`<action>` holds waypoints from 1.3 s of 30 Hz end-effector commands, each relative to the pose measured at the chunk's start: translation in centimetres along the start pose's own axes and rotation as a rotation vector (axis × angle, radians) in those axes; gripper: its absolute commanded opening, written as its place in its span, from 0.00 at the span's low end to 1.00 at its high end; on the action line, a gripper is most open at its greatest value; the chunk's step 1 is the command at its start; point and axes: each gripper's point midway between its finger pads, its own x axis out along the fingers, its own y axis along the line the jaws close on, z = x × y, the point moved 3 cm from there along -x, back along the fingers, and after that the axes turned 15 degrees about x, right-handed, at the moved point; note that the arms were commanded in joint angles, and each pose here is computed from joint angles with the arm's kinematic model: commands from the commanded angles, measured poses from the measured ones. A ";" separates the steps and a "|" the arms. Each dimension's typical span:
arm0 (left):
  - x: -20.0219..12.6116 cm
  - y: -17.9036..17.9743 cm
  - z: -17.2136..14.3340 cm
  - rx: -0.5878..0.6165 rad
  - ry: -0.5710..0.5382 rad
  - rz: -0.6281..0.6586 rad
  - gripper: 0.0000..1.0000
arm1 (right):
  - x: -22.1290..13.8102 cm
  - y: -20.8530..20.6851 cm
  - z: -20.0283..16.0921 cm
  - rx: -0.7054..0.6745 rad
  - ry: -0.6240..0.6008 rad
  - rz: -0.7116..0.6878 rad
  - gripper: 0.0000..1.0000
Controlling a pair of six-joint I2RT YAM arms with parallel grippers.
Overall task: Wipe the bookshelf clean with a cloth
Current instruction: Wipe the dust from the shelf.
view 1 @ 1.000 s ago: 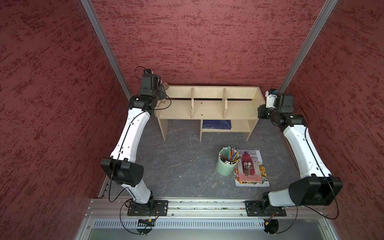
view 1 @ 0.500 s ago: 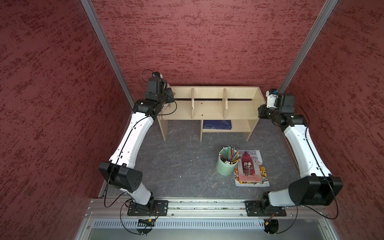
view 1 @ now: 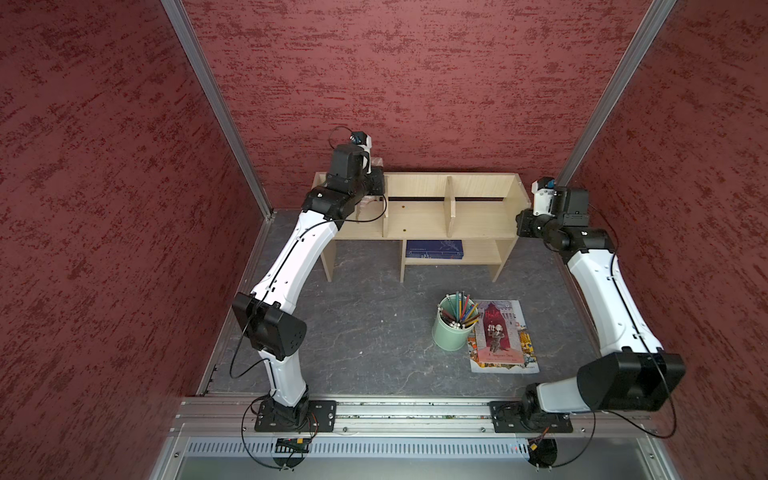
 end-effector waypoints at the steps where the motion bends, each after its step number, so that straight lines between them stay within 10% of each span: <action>1: -0.8 -2.9 0.9 0.060 -0.027 -0.096 0.00 | -0.5 1.2 0.9 0.136 -0.019 0.125 0.00; 8: 0.5 -4.2 -1.0 0.092 0.037 -0.100 0.00 | -0.6 1.2 0.9 0.139 -0.022 0.127 0.00; 18: -0.1 5.4 2.3 -0.052 -0.027 0.121 0.00 | -0.7 0.9 0.7 0.134 -0.020 0.111 0.00; 29: -2.8 13.5 -3.2 -0.175 0.111 0.344 0.00 | -1.0 1.2 1.3 0.133 -0.028 0.117 0.00; 39: -1.2 5.9 -4.1 -0.083 0.092 0.069 0.00 | -1.0 1.0 0.9 0.132 -0.026 0.109 0.00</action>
